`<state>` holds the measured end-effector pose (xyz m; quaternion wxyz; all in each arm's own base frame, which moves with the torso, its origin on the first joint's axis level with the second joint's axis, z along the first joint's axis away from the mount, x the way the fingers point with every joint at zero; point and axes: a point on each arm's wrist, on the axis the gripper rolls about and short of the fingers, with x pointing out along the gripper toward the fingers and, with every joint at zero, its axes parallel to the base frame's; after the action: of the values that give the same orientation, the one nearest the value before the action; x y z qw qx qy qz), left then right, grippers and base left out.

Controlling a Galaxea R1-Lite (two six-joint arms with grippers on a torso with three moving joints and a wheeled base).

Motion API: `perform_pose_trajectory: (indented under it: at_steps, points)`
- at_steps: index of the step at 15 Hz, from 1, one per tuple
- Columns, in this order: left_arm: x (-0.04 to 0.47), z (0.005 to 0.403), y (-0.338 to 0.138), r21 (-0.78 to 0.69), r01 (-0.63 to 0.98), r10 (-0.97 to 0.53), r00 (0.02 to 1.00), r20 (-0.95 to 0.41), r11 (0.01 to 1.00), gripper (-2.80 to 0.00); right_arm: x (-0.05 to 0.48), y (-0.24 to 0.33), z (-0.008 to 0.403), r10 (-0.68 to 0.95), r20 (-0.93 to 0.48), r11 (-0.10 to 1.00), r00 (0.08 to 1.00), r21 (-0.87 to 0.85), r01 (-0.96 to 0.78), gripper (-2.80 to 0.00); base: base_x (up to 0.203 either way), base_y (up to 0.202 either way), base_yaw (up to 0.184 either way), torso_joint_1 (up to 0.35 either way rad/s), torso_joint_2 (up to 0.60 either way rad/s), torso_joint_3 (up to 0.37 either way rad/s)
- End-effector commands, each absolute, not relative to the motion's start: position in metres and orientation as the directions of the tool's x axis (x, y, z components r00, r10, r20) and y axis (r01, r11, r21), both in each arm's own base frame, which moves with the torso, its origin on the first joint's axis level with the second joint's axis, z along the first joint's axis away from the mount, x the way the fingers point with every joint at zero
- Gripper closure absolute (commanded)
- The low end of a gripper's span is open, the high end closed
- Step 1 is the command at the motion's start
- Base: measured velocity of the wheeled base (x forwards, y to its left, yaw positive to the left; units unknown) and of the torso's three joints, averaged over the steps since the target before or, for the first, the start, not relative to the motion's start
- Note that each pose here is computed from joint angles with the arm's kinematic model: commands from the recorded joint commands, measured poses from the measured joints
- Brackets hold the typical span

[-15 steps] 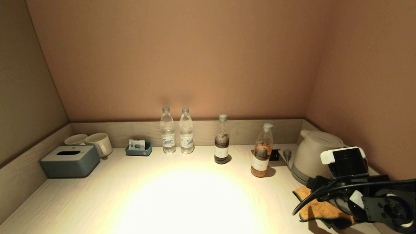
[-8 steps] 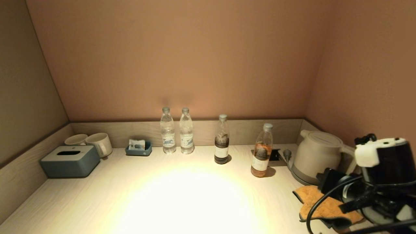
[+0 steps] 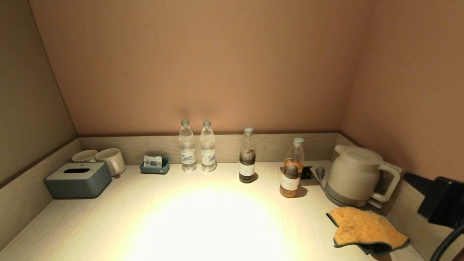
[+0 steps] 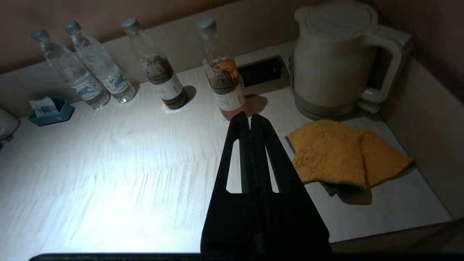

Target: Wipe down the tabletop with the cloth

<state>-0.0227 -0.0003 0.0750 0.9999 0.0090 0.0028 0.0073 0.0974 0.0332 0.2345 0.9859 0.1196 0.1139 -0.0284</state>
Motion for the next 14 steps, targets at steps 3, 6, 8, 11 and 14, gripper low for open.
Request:
perform_pose_trajectory:
  at_steps: [3,6,8,11,14]
  points:
    - [-0.023,0.075,0.000,0.018,-0.015,0.015,1.000,-0.006,1.000,0.00,0.068,0.020,0.255,-0.026,-0.088,0.999,0.996,-0.036,0.023,0.00,0.000,0.000,0.000,0.000,0.00,0.000]
    - [-0.023,0.075,0.000,0.018,-0.015,0.015,1.000,-0.006,1.000,0.00,0.063,0.015,0.259,-0.078,-0.058,0.995,0.995,-0.074,0.074,0.00,0.000,0.000,0.000,0.000,0.00,0.000]
    - [-0.023,0.075,0.000,0.018,-0.014,0.014,1.000,-0.006,1.000,0.00,0.057,0.007,0.263,-0.163,-0.017,0.979,0.986,-0.123,0.160,0.00,0.000,0.000,0.000,0.000,0.00,0.000]
    - [-0.023,0.075,0.000,0.018,-0.014,0.014,1.000,-0.006,1.000,0.00,0.042,-0.005,0.270,-0.326,0.070,0.934,0.943,-0.133,0.333,0.00,0.000,0.000,0.000,0.000,0.00,0.000]
    - [-0.023,0.075,0.000,0.018,-0.015,0.015,1.000,-0.006,1.000,0.00,0.020,-0.009,0.267,-0.414,0.137,0.897,0.900,-0.111,0.429,0.00,0.000,0.000,0.000,0.000,0.00,0.000]
